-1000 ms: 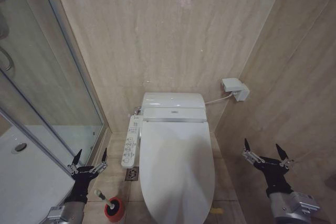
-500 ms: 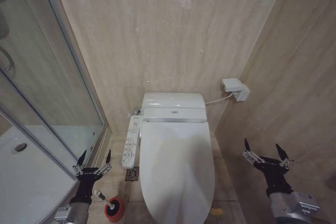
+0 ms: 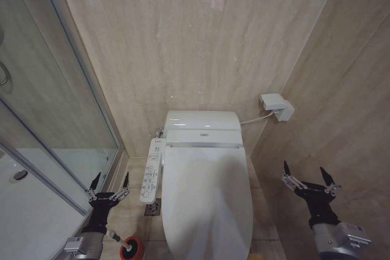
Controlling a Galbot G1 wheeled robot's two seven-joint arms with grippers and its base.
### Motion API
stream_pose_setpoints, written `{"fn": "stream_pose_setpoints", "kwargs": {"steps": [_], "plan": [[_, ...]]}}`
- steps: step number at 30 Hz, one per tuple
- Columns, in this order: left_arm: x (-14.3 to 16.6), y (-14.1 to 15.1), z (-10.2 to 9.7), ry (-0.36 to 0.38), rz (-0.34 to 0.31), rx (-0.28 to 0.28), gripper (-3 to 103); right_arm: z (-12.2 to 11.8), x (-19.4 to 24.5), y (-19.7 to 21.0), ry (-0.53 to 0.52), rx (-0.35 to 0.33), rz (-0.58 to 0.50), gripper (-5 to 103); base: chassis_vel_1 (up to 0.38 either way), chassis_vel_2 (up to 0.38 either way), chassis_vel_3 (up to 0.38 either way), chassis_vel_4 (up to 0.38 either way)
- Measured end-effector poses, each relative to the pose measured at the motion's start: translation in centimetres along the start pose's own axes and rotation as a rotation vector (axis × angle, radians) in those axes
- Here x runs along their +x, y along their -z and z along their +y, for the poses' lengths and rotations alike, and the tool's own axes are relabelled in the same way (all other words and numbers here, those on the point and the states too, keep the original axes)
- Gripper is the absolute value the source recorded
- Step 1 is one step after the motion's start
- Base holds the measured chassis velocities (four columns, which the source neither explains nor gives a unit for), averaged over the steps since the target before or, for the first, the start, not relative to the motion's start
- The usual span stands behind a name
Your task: Open the toilet lid, clean the toilet bowl with a toilet brush, close the toilet lid, and flush.
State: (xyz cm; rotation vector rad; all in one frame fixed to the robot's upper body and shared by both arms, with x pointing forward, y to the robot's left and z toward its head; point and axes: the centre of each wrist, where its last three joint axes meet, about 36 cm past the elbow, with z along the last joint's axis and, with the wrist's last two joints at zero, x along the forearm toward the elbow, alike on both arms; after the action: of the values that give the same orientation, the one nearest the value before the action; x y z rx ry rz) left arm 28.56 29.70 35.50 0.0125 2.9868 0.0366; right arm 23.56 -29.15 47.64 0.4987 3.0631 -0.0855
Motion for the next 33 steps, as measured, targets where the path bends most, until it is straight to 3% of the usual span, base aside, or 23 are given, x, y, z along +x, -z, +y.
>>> {"fn": "stream_pose_setpoints", "kwargs": {"steps": [11,18,19,25,26,32,33], "plan": [[-1.1,0.3,0.4,0.009,-0.021,0.012,100,0.0,0.0,0.0,0.0,0.0,0.0,100,-0.014,0.006,0.011,-0.002],[-2.9,0.3,1.2,0.007,-0.077,0.026,100,0.0,0.0,0.0,0.0,0.0,0.0,100,0.0,0.0,0.0,0.0],[-3.1,0.3,1.2,0.003,-0.085,0.027,81,0.0,0.0,0.0,0.0,0.0,0.0,100,0.0,0.0,0.0,0.0],[-5.0,0.7,2.3,-0.02,-0.102,0.022,81,0.0,0.0,0.0,0.0,0.0,0.0,100,0.0,0.0,0.0,0.0],[-5.7,0.8,2.7,-0.022,-0.102,0.016,53,0.0,0.0,0.0,0.0,0.0,0.0,100,0.0,0.0,0.0,0.0],[-8.3,0.9,4.9,-0.037,-0.095,-0.014,53,0.0,0.0,0.0,0.0,0.0,0.0,100,0.0,0.0,0.0,0.0],[-9.2,0.6,5.8,-0.043,-0.093,-0.02,26,0.0,0.0,0.0,0.0,0.0,0.0,100,0.0,0.0,0.0,0.0]]}}
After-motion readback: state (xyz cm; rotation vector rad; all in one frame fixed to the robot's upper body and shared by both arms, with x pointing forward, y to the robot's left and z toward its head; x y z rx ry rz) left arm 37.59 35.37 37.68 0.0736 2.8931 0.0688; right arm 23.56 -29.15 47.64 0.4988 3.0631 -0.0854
